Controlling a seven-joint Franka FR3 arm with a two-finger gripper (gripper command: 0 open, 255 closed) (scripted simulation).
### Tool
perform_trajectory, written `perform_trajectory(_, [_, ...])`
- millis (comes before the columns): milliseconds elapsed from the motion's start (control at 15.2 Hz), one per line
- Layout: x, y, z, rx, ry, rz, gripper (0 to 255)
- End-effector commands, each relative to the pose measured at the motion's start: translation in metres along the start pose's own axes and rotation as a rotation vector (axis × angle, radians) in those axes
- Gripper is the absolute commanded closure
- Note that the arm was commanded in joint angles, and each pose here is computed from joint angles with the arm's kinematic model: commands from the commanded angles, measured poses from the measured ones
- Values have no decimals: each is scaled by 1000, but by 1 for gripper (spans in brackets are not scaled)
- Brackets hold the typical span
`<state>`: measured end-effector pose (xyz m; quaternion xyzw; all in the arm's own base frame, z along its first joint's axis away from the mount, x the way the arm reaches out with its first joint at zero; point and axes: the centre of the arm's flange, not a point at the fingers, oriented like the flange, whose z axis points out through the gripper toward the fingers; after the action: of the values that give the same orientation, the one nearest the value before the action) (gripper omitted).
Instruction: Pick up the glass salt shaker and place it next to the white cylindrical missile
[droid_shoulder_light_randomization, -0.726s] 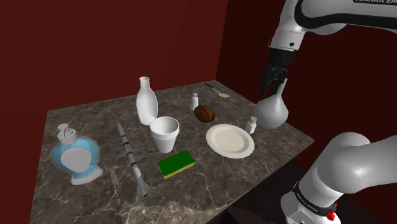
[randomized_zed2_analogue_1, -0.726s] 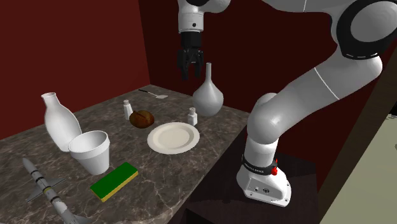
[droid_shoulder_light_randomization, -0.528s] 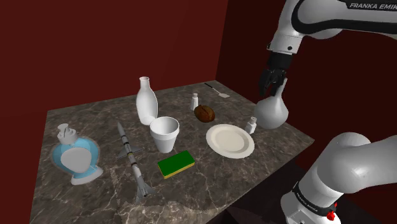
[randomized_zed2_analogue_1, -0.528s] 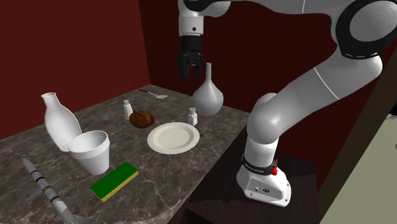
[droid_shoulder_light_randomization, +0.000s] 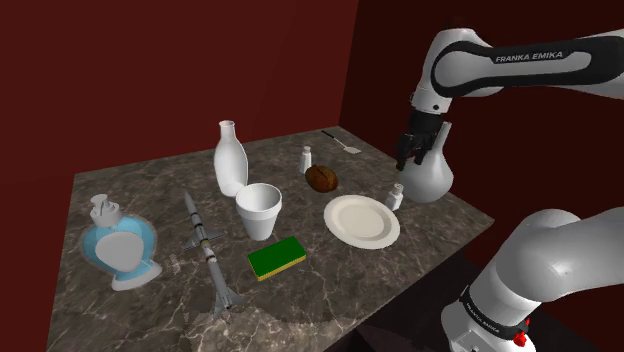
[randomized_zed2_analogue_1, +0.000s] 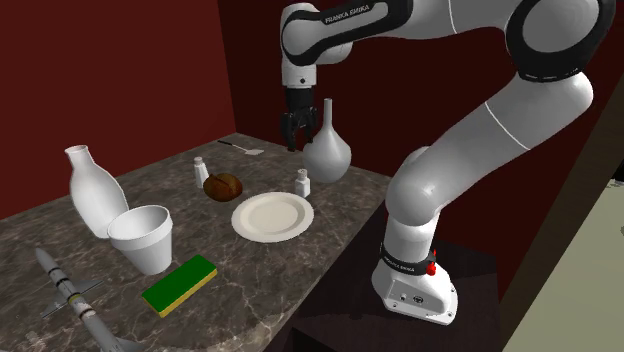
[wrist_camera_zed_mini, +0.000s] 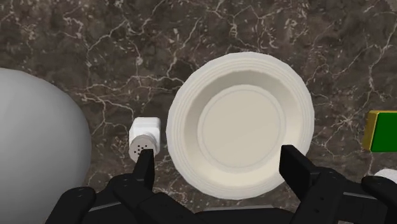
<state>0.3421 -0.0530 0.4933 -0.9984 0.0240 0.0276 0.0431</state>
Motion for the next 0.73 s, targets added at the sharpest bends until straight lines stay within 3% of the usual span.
perform_trajectory(0, [11, 13, 21, -19, 12, 9, 0])
perform_trajectory(396, [39, 54, 75, -73, 42, 39, 0])
perform_trajectory(660, [42, 59, 95, -78, 45, 41, 0])
